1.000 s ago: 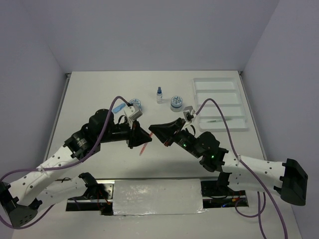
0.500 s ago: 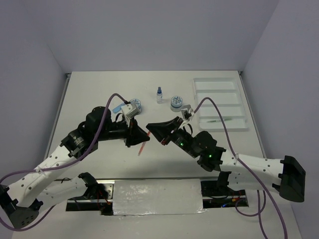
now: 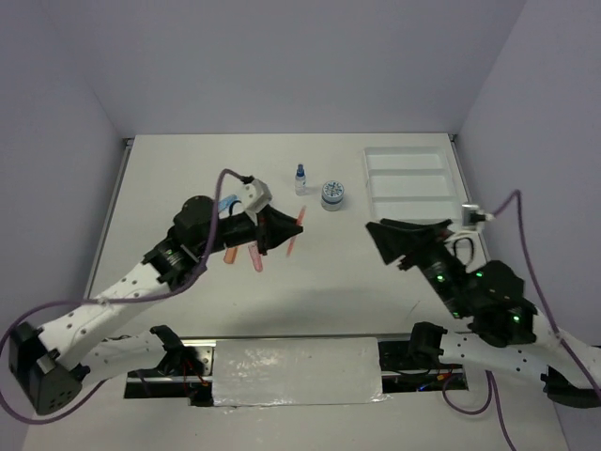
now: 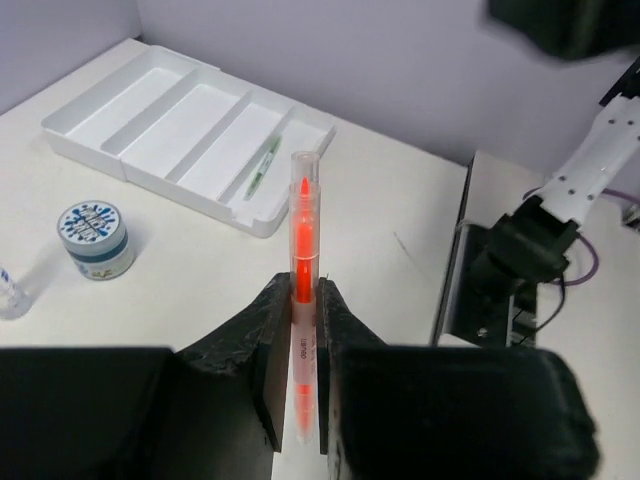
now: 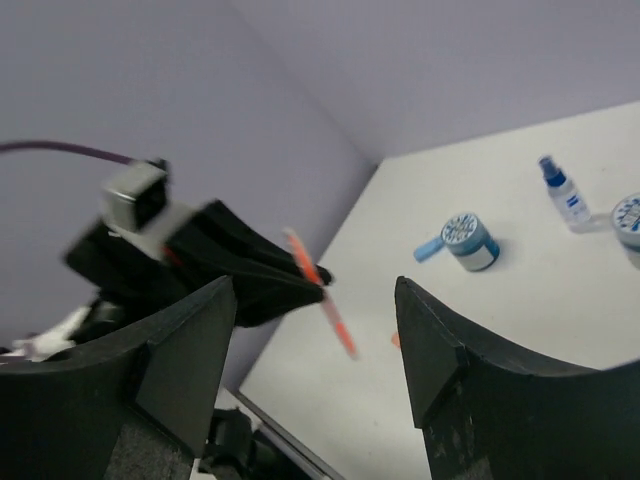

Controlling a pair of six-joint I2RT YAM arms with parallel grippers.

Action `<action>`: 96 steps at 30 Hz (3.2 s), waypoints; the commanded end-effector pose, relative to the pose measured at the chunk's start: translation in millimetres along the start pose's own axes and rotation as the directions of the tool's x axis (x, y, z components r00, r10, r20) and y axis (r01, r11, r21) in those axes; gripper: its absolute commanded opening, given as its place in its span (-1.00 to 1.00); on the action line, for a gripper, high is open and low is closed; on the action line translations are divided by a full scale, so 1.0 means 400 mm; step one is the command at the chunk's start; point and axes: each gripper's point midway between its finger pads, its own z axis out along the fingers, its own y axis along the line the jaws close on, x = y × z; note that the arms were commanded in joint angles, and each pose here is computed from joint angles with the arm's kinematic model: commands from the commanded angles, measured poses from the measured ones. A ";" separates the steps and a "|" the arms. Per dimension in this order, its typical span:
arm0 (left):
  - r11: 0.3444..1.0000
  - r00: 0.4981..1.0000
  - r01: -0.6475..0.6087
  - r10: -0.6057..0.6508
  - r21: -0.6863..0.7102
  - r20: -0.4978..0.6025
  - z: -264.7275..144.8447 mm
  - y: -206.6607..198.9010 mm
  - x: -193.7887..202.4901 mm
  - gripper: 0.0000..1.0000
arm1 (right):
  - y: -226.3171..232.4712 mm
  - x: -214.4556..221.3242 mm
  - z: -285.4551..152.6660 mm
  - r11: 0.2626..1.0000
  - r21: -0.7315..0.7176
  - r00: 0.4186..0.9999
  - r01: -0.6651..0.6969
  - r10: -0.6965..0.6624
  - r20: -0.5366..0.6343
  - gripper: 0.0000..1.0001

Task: Sort the stationery into containers
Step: Close the pen cap on the pen, then place the pen in the storage box, then pick up the stationery from the center of the board.

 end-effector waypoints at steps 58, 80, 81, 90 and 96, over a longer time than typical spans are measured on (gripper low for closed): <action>0.906 0.966 -0.090 0.180 -0.414 0.184 0.613 0.287 -0.219 0.99 | -0.076 -0.181 -0.211 0.995 0.019 0.995 0.094 -0.095 0.014 0.54; 0.088 0.943 -0.051 -0.323 -0.995 -0.077 -0.614 0.337 0.098 0.99 | -0.097 0.658 0.416 0.850 0.068 0.601 0.522 -0.310 -0.736 0.89; 0.086 0.932 -0.071 -0.349 -0.994 -0.097 -0.604 0.347 0.127 0.99 | -0.102 0.679 0.428 0.859 0.062 0.594 0.508 -0.297 -0.748 0.85; -0.009 0.926 0.037 -0.376 -0.999 0.038 -0.595 0.351 0.128 0.99 | -0.252 0.842 0.476 0.857 0.065 0.487 0.511 -0.226 -0.843 0.50; -0.007 0.943 0.021 -0.331 -1.000 0.022 -0.622 0.357 0.158 0.99 | -0.280 0.870 0.506 0.861 0.033 0.453 0.508 -0.235 -0.860 0.28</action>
